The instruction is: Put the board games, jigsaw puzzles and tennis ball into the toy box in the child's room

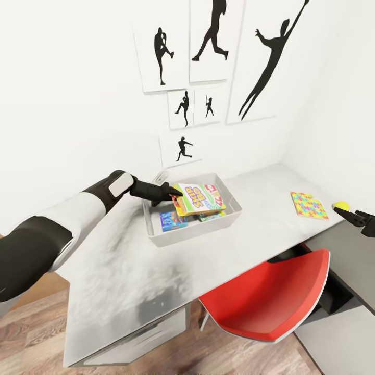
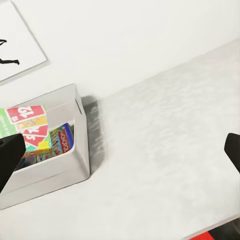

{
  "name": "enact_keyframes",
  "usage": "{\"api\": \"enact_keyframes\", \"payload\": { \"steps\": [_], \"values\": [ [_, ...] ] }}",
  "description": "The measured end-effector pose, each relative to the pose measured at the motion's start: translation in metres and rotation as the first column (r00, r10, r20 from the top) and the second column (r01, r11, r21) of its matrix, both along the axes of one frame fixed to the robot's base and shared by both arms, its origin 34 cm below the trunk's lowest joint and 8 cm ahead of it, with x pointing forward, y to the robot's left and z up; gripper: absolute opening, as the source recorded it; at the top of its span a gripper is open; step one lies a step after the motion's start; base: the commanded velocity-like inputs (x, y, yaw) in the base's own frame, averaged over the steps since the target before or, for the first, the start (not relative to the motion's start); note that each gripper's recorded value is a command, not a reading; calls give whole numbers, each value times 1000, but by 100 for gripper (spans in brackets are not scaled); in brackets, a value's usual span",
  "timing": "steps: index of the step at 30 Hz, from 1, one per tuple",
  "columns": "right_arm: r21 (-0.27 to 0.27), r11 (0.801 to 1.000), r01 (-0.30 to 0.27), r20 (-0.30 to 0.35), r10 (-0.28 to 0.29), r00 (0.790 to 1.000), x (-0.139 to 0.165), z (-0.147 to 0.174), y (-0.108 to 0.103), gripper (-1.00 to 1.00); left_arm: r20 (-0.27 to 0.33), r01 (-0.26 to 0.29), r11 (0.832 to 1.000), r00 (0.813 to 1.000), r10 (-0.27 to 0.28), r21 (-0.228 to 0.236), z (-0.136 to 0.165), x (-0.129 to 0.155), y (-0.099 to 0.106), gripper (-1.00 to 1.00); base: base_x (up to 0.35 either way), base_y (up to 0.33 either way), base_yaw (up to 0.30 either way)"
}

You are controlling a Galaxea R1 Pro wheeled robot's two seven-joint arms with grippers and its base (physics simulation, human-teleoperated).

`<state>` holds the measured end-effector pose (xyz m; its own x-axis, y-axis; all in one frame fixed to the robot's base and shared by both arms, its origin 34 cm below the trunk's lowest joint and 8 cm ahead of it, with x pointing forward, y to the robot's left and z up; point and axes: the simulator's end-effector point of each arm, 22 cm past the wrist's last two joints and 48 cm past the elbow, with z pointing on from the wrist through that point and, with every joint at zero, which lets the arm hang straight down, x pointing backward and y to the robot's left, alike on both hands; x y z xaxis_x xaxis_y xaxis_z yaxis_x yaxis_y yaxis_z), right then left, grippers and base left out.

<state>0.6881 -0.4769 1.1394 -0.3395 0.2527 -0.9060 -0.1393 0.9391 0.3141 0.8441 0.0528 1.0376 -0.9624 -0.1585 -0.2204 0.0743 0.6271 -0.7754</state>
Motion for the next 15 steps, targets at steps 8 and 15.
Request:
{"api": "enact_keyframes", "payload": {
  "steps": [8,15],
  "values": [
    [0,1000,-1,-12,1,1000,2,-7,0,100,22,4,1000,1000,-4,-6,12,11,-4,-100,0,0,0],
    [-1,1000,-1,-23,1,1000,3,-13,0,100,19,4,1000,1000,-4,0,7,14,-2,-100,0,0,0]
  ]
}}
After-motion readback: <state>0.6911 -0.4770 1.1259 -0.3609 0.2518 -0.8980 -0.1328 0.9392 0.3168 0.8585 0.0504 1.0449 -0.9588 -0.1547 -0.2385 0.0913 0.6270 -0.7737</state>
